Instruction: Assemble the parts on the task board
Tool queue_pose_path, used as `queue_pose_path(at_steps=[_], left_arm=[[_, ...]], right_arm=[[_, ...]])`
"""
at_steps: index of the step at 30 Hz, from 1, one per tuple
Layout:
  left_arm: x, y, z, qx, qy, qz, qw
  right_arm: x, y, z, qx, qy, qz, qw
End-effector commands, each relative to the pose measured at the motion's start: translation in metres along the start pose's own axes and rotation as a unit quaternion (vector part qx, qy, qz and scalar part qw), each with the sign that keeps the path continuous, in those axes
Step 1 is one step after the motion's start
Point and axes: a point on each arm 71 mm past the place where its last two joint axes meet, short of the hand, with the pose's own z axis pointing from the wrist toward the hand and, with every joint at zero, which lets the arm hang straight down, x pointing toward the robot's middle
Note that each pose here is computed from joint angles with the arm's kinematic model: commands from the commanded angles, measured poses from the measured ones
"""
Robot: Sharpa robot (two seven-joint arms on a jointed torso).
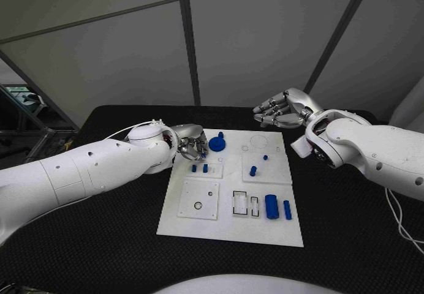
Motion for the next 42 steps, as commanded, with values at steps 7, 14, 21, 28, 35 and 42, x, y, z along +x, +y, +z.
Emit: queue_pose_path(at_steps=[7, 14, 21, 28, 35, 42], left_arm=[[-0.0002, 0.0001, 0.0005, 0.001, 0.004, -0.001, 1.0], [-0.0005, 0.0009, 0.0002, 0.0, 0.003, -0.001, 1.0], [-0.0004, 0.0016, -0.0004, -0.002, 0.005, 0.0, 1.0], [-0.0011, 0.0045, -0.0029, -0.004, 0.004, 0.0, 1.0], [-0.007, 0.0097, -0.0088, -0.005, -0.017, -0.003, 1.0], [-0.0171, 0.0169, -0.0133, -0.011, -0.037, -0.007, 0.999]], right_arm=[[0.0, 0.002, 0.0, -0.003, 0.002, 0.001, 1.0], [0.0, 0.002, 0.0, -0.003, 0.002, 0.001, 1.0], [0.0, 0.001, 0.0, -0.003, 0.002, 0.001, 1.0], [-0.001, 0.001, 0.0, -0.002, 0.001, 0.001, 1.0], [-0.003, -0.001, 0.0, 0.0, -0.002, 0.0, 1.0], [-0.005, -0.003, 0.0, 0.003, -0.004, -0.002, 1.0]])
